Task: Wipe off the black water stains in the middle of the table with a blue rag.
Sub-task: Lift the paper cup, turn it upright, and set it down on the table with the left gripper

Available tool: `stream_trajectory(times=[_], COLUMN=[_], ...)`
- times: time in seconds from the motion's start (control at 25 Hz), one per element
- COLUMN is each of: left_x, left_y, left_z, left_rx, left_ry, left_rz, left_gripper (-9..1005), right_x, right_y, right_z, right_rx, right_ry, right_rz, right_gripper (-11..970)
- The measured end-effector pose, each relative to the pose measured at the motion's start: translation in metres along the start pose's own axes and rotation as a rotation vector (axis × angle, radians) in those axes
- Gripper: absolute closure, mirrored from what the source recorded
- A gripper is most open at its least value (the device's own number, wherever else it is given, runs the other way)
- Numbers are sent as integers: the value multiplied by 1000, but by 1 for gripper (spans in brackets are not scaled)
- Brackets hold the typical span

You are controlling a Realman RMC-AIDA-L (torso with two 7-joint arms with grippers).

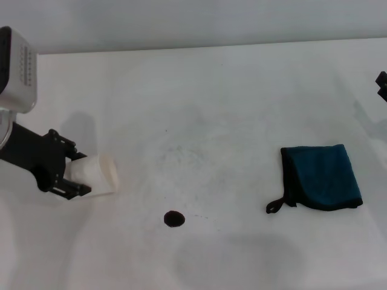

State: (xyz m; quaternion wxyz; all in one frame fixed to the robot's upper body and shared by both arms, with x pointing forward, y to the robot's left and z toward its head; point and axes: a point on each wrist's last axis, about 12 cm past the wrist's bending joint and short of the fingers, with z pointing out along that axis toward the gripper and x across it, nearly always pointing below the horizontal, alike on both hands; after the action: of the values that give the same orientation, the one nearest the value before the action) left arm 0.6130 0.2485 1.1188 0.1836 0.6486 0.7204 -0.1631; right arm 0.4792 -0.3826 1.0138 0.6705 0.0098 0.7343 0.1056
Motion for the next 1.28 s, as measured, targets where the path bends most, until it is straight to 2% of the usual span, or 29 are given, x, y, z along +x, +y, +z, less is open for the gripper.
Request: stream_trajectory(times=[0.32, 0.6, 0.84, 1.12, 1.28], left_x=[-11, -6, 12, 39, 50], left_y=[1, -1, -11, -25, -37], left_z=[0, 2, 6, 7, 16], left_rx=[-34, -95, -152, -239, -261], left_ry=[-154, -290, -399, -494, -538], left_rz=[-35, -99, -161, -189, -190], left_gripper=[335, 391, 404, 404, 404], right_x=[-2, -5, -7, -8, -9], right_y=[-1, -1, -2, -1, 0], right_z=[2, 4, 4, 8, 10], right_rx=[-2, -10, -9, -26, -30], right_ry=[-6, -10, -16, -12, -11], right_rz=[-10, -22, -29, -42, -43], right_gripper=[133, 134, 136, 137, 138])
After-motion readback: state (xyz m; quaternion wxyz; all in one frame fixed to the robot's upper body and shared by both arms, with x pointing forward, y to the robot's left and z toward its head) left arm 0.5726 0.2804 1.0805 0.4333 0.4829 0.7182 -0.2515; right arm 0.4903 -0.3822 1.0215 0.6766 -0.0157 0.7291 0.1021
